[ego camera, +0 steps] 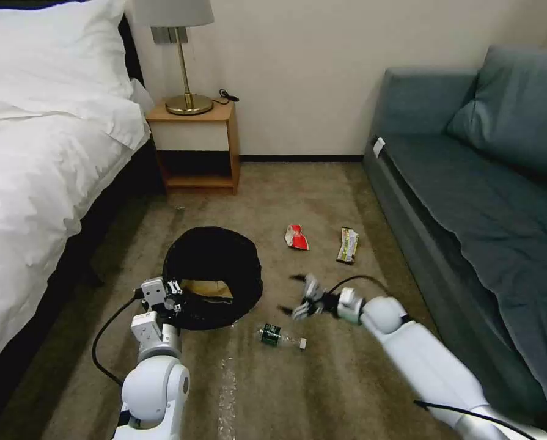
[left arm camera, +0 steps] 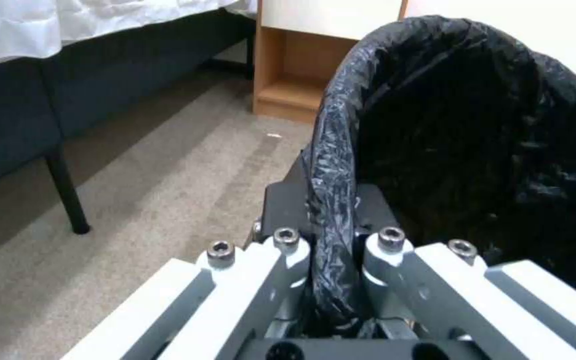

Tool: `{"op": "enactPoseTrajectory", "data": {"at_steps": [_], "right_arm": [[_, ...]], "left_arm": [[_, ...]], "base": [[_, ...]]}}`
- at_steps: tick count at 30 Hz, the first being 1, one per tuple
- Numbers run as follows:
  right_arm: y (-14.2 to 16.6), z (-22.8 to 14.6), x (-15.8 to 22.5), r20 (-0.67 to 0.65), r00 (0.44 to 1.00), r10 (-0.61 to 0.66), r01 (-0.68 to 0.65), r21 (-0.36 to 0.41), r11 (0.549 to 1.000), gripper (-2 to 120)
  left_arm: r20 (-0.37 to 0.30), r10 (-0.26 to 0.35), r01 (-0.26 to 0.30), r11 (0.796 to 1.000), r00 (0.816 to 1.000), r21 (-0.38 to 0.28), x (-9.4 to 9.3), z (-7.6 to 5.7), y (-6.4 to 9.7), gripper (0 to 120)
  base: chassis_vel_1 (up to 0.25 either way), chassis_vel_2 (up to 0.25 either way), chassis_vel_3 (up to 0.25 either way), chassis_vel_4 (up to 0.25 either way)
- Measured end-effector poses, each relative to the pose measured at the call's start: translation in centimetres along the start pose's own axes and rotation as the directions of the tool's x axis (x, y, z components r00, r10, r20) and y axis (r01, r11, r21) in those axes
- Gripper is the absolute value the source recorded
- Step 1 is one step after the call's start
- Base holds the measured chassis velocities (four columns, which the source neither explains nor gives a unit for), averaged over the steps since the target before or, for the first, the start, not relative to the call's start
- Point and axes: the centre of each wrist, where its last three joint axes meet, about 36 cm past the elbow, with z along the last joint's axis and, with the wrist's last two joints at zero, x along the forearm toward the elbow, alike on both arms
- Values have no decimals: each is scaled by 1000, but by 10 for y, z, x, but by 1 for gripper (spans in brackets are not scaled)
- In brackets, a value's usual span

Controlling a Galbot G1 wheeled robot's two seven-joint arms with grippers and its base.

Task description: Pick up the trash bin, then pick up the garbage on the floor and place it into the trash bin.

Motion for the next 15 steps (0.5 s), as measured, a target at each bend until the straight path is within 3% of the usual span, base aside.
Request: {"op": "enactPoseTrajectory", "data": {"at_steps": [6, 15], "right_arm": [[17, 23, -17, 2, 994, -113, 113, -21, 993, 100], [22, 39, -22, 3, 994, -108, 108, -47, 993, 100]], "left_arm": [[-2, 0, 0, 1000, 1000, 2, -1, 2, 0, 5], [-8, 7, -7, 1000, 1000, 7, -1, 5, -5, 5]], "base": [[0, 0, 0, 0], [0, 0, 0, 0]]}}
